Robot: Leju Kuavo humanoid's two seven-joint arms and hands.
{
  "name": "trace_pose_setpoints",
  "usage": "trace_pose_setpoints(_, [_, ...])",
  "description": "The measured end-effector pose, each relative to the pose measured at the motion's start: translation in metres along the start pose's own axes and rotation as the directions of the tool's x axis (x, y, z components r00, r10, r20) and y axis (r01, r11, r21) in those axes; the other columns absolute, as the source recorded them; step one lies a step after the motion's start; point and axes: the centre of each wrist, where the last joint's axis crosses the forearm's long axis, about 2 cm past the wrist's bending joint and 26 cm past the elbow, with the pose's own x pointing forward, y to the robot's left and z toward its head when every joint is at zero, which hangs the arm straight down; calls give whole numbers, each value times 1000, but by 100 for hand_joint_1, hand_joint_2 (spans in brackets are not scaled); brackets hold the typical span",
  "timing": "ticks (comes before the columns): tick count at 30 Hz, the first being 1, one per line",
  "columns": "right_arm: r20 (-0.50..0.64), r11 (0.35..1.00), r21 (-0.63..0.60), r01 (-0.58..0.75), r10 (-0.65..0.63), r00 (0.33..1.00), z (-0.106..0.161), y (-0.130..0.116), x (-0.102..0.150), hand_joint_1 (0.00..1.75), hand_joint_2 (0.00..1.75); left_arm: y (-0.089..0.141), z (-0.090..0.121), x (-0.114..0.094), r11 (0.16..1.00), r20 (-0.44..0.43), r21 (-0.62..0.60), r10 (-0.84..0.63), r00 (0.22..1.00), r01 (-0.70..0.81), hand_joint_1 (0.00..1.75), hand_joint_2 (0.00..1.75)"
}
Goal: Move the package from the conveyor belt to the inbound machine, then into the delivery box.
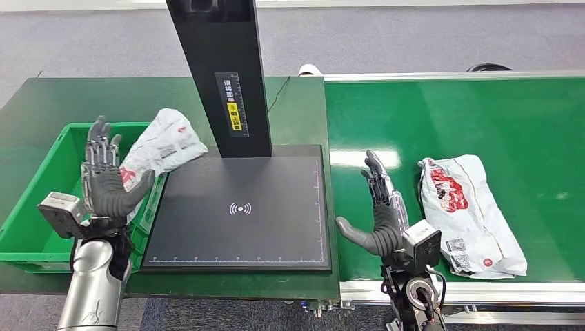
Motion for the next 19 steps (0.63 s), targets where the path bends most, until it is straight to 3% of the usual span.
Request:
trace_pose_setpoints(8, [-22,1000,18,-8,8,1000,3,0,-4,0,175,-41,15,4,985,-58,-172,-26,998,15,0,175])
trace_pose_setpoints(15, [-35,1000,23,-10,11,999,5,0,-7,0,175,-50,19,4,982,-83,-188,-36,996,20,0,175])
trace_pose_setpoints(19, [-40,999,29,-13,14,999,5,0,-8,0,175,-55,24,5,985,-49,-173,15,999,-23,0,175])
